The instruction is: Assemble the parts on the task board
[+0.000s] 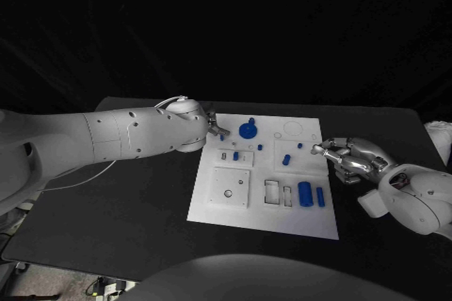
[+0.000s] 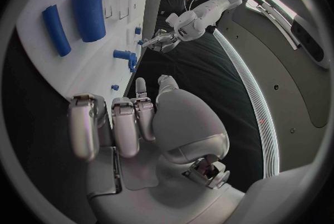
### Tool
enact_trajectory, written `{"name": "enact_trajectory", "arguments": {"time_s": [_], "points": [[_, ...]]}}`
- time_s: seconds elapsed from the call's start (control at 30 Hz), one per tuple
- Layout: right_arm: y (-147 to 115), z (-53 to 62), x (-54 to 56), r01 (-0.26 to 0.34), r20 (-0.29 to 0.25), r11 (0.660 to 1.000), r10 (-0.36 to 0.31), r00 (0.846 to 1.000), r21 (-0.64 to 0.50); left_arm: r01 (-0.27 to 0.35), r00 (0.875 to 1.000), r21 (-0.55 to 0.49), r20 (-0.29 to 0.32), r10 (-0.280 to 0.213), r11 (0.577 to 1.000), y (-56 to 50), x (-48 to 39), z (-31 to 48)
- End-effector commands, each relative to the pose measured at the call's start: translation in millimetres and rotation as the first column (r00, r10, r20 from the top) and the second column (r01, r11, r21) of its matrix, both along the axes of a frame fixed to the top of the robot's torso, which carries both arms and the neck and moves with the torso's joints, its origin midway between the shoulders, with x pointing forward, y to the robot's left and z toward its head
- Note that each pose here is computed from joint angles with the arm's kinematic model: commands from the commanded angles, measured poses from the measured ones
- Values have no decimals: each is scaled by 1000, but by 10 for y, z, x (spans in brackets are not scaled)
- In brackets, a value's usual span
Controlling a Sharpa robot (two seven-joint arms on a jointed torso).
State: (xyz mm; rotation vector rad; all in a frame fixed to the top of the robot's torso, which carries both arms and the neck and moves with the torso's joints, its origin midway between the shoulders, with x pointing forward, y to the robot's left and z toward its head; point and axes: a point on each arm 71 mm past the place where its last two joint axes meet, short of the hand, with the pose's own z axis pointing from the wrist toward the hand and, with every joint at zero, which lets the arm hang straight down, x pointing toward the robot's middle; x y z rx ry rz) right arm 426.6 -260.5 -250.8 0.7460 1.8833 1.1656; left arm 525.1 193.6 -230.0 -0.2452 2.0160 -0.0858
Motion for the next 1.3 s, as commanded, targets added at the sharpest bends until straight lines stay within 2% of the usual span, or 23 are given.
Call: {"name": "enact_trajectory", "arguments": {"time_s": [0.03,0.5,1.3], "points": [[13,-5,-8,-18,-3,1000,18,1000,1,24,1000,4,-11,-24,1000,-37,-5,-16],[7,-10,-4,-18,-8,1000,18,1000,-2,19,1000,-4,-22,-19,1000,-37,-6,-74],[-4,-16,-4,-18,-15,1000,18,1000,-5,26,999,-34,-21,-27,999,-89,-3,-88]]}}
